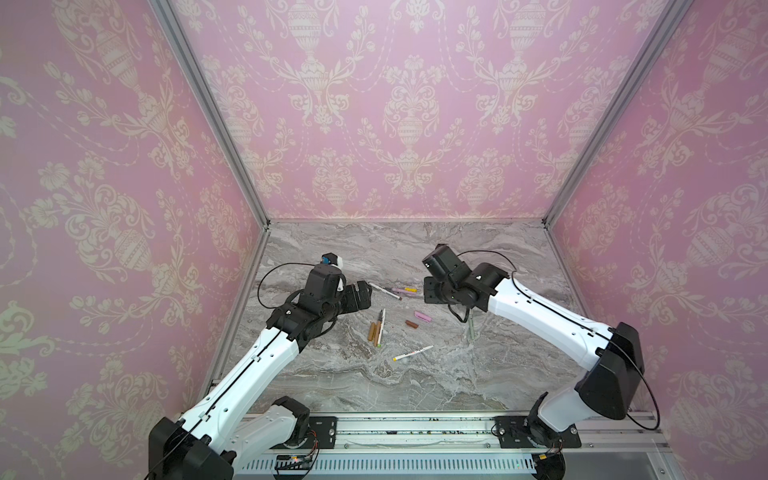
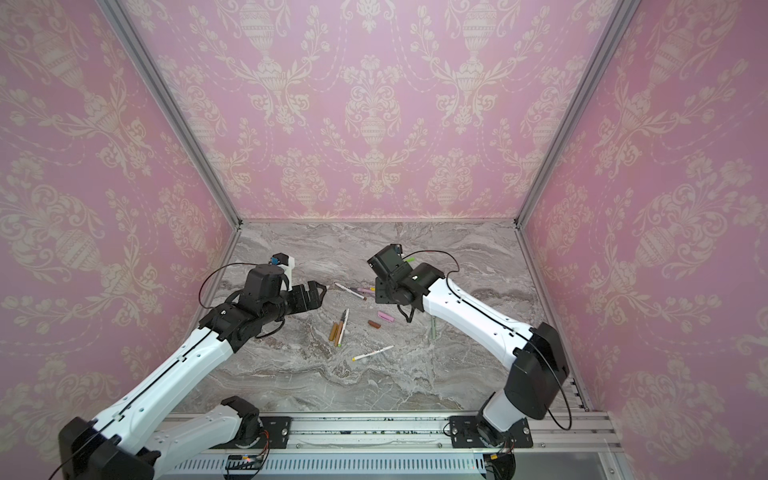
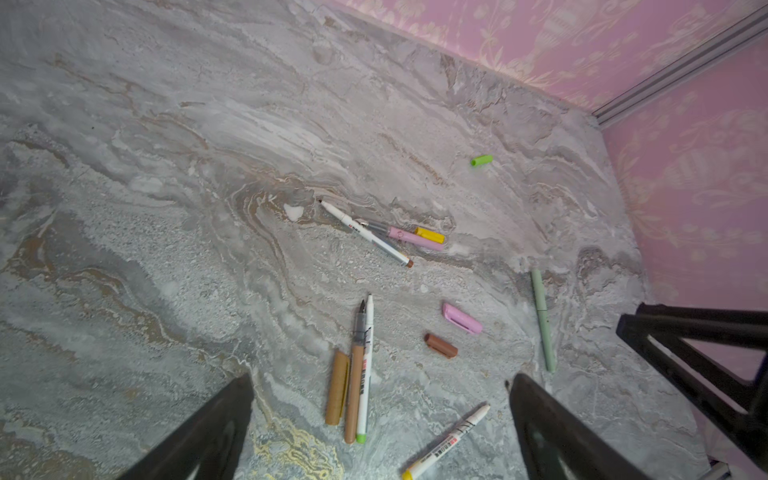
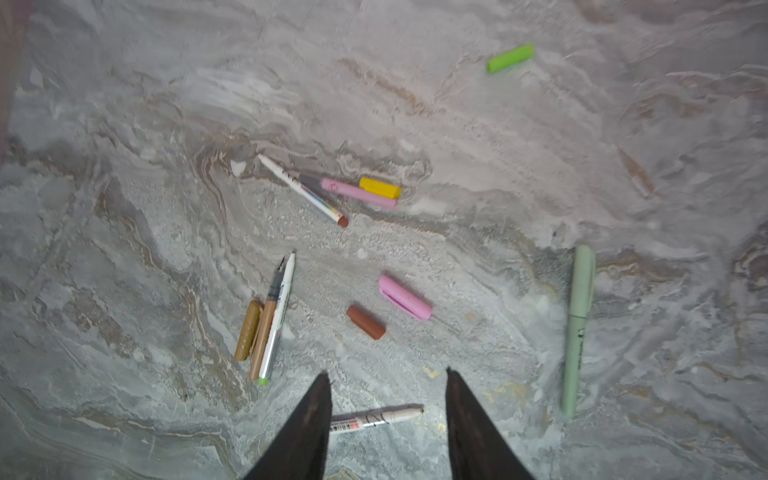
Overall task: Insert the pens into the pen caps
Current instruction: 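Move the right gripper over the white marker with the green tip, then grasp the white marker with the right gripper and lift it, then bring the white marker to the left gripper and close the left gripper on it, then hold the white marker upright in the left gripper while the right gripper withdraws, then lower the right gripper onto the light-green cap and grasp it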
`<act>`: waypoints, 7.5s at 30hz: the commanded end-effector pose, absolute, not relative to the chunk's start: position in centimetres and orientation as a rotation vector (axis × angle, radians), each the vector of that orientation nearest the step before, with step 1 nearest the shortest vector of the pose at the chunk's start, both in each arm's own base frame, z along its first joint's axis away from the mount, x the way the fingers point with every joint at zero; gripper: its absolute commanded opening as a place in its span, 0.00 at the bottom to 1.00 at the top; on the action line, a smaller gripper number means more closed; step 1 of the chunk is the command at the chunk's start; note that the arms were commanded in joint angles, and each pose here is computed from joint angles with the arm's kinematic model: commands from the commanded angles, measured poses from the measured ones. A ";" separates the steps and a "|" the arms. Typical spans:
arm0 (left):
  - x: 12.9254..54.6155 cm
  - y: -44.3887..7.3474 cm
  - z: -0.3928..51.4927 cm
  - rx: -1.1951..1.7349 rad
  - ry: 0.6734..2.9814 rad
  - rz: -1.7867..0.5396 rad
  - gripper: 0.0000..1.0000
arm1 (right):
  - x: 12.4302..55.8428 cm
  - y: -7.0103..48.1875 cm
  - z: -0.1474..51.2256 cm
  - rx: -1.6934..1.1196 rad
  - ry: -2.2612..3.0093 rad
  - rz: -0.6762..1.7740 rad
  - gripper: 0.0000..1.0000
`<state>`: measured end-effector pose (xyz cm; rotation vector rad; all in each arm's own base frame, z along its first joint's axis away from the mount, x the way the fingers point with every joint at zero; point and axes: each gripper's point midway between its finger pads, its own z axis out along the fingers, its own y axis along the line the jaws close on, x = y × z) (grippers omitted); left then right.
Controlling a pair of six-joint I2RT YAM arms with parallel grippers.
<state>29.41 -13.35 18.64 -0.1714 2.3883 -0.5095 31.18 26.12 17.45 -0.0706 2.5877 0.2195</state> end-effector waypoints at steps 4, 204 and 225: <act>24.9 -11.6 14.3 -0.211 2.620 -0.504 0.96 | 29.3 33.3 12.2 -0.123 2.743 0.240 0.47; 35.1 -19.6 15.2 0.125 2.397 -0.843 0.00 | 54.2 14.7 -0.5 0.476 2.883 -0.004 0.25; 34.2 -18.9 15.6 0.113 2.400 -0.812 0.00 | 52.0 18.2 3.2 0.292 2.863 0.061 0.00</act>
